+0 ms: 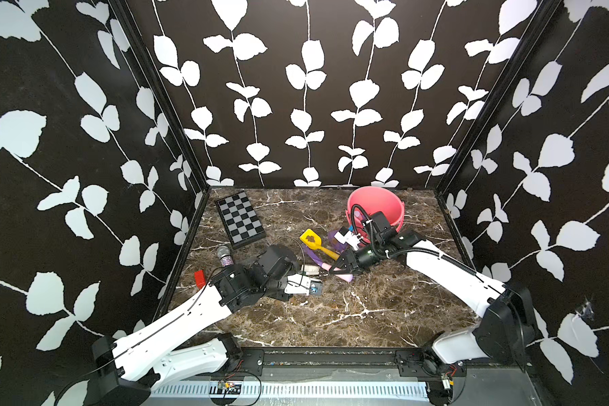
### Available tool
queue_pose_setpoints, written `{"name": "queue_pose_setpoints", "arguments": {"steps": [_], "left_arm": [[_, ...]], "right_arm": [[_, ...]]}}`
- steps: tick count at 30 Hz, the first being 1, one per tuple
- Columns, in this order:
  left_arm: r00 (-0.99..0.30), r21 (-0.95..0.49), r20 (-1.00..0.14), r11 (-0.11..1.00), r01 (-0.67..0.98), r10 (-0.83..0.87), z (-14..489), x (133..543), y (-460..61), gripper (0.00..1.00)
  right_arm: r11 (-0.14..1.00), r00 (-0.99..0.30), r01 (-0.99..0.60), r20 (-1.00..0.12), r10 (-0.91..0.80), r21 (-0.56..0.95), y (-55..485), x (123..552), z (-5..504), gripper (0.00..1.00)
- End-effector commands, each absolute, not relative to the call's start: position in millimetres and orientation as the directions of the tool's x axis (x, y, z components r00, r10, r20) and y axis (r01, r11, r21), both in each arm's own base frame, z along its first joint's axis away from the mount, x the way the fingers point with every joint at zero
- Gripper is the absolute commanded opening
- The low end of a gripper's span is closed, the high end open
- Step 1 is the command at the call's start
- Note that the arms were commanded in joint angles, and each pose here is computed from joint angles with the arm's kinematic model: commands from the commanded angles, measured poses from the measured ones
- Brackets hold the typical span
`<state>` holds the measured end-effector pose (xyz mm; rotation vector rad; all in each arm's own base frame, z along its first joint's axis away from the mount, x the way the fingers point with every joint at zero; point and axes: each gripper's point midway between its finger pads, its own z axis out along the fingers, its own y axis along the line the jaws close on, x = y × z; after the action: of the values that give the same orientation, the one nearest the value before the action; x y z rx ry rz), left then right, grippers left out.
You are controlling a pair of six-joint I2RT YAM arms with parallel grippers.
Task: Brush the soil off the hand trowel and place it into the bucket
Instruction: Brush off the soil from the hand trowel, then place the hand trowel in the bucket.
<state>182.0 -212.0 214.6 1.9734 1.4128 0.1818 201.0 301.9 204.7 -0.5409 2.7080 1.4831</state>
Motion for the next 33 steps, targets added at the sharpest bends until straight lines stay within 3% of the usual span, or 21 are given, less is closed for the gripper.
{"name": "queue_pose_setpoints", "arguments": {"steps": [1,8,16,18,26,33], "left_arm": [[0.432,0.669,-0.302,-0.134,0.731,0.850,236.9,187.2,-219.9,0.00],[0.364,0.746,-0.088,-0.181,0.641,0.927,226.3,209.5,-182.8,0.00],[0.252,0.776,-0.050,-0.122,0.619,0.966,229.0,228.1,-150.9,0.00],[0.225,0.777,-0.087,-0.075,0.625,0.971,233.3,228.5,-149.9,0.00],[0.152,0.712,-0.458,0.259,0.652,0.876,262.2,214.5,-163.2,0.00],[0.077,0.567,-0.668,0.439,0.697,0.741,277.2,212.3,-183.7,0.00]], "right_arm": [[0.475,-0.933,-0.311,-0.168,-0.319,0.823,302.8,193.8,202.2,0.00],[0.481,-0.927,-0.315,-0.158,-0.339,0.818,293.1,183.7,198.7,0.00],[0.459,-0.915,-0.361,-0.211,-0.345,0.812,284.6,179.9,214.5,0.00],[0.482,-0.921,-0.369,-0.241,-0.307,0.795,276.0,189.0,221.2,0.00],[0.668,-0.863,-0.463,-0.469,-0.189,0.582,225.1,241.2,274.4,0.00],[0.920,-0.805,-0.366,-0.544,-0.238,0.139,155.3,314.4,277.2,0.00]]}}
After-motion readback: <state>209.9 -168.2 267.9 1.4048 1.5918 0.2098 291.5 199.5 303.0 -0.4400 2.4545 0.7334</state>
